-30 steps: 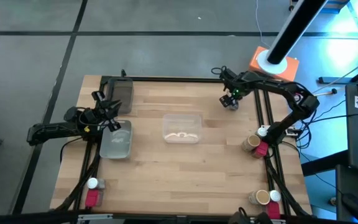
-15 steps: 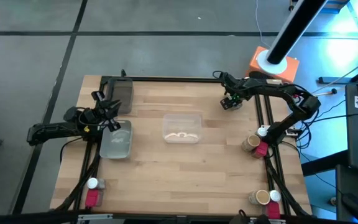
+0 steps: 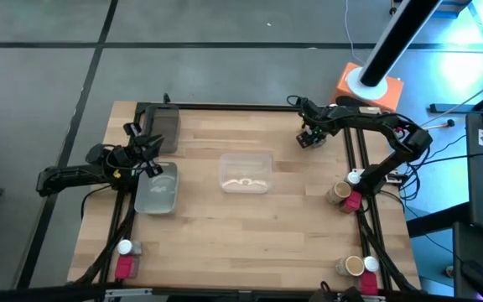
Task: Sort spices by type
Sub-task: Put the top right brown seasoning bottle into the transparent bin, then put the bottom left white seasoning bottle into the gray bin
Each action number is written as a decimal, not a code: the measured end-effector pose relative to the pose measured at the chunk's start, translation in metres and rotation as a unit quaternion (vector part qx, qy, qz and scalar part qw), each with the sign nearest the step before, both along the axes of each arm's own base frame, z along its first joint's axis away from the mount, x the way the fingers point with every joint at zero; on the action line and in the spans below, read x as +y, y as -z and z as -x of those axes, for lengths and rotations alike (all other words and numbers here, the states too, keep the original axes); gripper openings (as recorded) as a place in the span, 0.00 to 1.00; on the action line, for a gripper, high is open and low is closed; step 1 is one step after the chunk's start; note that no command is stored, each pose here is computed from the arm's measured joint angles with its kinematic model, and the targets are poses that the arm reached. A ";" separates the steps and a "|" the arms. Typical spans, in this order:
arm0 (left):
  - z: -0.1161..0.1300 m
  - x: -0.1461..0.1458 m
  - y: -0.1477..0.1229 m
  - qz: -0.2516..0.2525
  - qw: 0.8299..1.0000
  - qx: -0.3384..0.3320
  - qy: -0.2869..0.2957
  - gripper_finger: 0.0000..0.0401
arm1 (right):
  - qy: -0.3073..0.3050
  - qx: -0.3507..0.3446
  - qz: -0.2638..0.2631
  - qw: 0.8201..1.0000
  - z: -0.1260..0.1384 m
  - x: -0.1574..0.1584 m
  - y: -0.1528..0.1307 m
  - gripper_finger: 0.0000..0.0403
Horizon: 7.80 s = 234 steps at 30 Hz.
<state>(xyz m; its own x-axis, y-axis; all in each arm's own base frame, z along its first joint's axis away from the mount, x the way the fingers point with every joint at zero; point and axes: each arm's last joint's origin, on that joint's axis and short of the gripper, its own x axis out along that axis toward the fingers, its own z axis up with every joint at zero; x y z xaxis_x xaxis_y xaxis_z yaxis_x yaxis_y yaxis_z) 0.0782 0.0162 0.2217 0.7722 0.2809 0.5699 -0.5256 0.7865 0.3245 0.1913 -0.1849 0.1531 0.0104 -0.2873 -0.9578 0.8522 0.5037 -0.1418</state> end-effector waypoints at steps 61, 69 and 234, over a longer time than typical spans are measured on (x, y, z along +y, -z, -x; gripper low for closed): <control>0.000 0.000 -0.001 0.007 1.000 -0.006 0.009 0.10 | -0.374 -0.468 0.157 0.785 -0.153 0.141 -0.048 0.71; 0.001 0.000 -0.001 0.011 1.000 -0.011 0.012 0.10 | -0.393 -0.480 0.193 0.761 -0.175 0.153 -0.012 0.70; -0.158 -0.150 -0.102 0.305 0.744 0.594 -0.014 0.37 | -0.572 -0.381 0.251 0.681 -0.078 0.164 -0.153 0.89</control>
